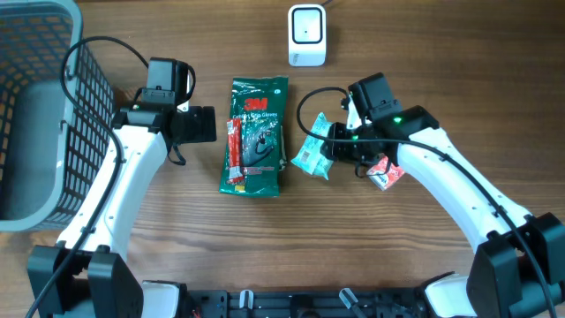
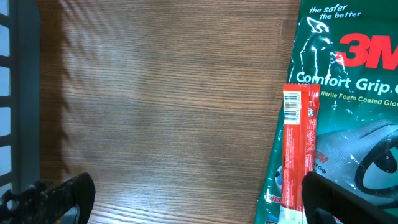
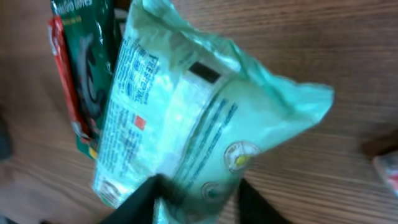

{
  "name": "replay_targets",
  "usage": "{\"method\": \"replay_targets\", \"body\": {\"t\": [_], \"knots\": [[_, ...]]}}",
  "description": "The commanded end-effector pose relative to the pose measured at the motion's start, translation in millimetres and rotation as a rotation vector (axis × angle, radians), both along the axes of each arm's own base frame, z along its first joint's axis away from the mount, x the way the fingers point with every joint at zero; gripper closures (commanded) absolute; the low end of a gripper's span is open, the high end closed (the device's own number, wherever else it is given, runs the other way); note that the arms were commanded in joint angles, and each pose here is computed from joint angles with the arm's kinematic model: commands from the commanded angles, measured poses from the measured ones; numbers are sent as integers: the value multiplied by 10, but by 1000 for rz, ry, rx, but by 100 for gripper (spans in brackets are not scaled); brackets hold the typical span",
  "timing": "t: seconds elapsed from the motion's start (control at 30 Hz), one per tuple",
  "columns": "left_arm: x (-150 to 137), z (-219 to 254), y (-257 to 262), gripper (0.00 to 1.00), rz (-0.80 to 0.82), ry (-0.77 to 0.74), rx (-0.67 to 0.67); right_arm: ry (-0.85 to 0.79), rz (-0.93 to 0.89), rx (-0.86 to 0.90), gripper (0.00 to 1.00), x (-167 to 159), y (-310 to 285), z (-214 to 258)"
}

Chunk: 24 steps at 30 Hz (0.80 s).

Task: Scan the item barcode
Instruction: 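Grasp the light-green wipe pack and place it beside the red pack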

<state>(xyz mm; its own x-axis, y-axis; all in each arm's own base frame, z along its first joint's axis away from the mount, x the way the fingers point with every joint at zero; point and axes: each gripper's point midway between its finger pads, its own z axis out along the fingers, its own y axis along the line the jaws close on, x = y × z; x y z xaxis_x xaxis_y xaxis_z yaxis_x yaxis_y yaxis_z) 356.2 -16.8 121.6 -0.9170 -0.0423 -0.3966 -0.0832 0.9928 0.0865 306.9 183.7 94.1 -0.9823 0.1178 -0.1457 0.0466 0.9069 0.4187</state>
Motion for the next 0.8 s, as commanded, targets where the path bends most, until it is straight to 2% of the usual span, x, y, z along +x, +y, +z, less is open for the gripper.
{"method": "replay_targets", "body": {"t": [0.0,0.03,0.07,0.17,0.27,0.43,0.6,0.77], "knots": [[-19,-8,28,0,0,3,8,-4,-37,-37,78,45,-56,-67],[-19,-8,28,0,0,3,8,-4,-37,-37,94,44,-56,-67],[-19,-8,28,0,0,3,8,-4,-36,-37,95,44,-55,-67],[-19,-8,28,0,0,3,8,-21,-13,-5,96,65,-5,-15],[-19,-8,28,0,0,3,8,-91,41,78,96,171,47,284],[-19,-8,28,0,0,3,8,-228,-63,105,96,470,-305,744],[-19,-8,28,0,0,3,8,-274,-108,26,96,637,-745,668],[-19,-8,28,0,0,3,8,-186,-111,-33,96,638,-867,186]]}}
